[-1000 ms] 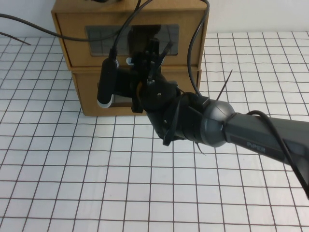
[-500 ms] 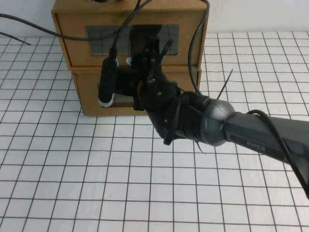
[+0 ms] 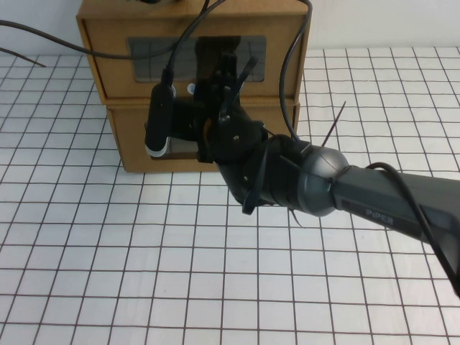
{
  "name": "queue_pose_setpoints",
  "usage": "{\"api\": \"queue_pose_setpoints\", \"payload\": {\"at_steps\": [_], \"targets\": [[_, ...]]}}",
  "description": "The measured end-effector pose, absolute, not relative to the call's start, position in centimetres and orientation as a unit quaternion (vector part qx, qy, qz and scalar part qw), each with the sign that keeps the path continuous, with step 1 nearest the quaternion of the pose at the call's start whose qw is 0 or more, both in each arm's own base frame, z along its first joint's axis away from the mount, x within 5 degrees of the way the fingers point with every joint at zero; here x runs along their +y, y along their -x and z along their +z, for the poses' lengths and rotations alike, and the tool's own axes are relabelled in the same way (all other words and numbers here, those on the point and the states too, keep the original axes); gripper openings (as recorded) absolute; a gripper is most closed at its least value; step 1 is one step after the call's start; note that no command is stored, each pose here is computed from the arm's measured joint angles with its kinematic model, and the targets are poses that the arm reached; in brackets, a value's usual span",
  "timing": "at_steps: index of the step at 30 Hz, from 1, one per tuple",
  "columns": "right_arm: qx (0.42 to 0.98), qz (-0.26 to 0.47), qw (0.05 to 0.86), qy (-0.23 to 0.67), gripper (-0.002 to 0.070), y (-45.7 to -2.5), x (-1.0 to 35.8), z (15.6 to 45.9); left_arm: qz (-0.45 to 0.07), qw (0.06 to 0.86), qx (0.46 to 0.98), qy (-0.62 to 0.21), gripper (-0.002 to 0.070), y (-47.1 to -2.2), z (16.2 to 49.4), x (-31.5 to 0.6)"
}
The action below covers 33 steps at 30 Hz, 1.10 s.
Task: Open the shoe box
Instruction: 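Pull the top drawer of the cardboard box fully open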
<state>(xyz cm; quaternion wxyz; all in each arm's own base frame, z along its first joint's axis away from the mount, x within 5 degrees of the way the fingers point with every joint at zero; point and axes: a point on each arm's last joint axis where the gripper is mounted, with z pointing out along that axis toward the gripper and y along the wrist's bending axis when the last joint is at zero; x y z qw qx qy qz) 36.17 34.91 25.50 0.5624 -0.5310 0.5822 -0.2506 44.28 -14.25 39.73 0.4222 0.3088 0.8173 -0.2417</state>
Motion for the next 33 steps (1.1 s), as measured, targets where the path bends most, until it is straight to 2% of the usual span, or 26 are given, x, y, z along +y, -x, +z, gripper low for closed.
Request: {"api": "queue_pose_setpoints", "payload": {"at_steps": [4,23,27,33], "targets": [[0.583,-0.250,0.565,0.527,0.0080,-36.3,35.1,25.6,-0.242,0.423,0.817,-0.308,-0.0004,-44.3,39.7,-14.3],[0.587,-0.261,0.556,0.527,0.0077,-35.5,35.2,25.8,-0.247,0.421,0.817,-0.307,-0.0004,-44.3,39.8,-14.2],[0.602,-0.250,0.544,0.527,0.0007,-34.3,35.2,25.5,-0.249,0.420,0.817,-0.307,-0.0004,-44.2,39.8,-14.2],[0.605,-0.242,0.539,0.534,-0.0009,-32.7,35.0,25.8,-0.249,0.420,0.817,-0.307,-0.0004,-44.2,39.8,-14.2]]}}
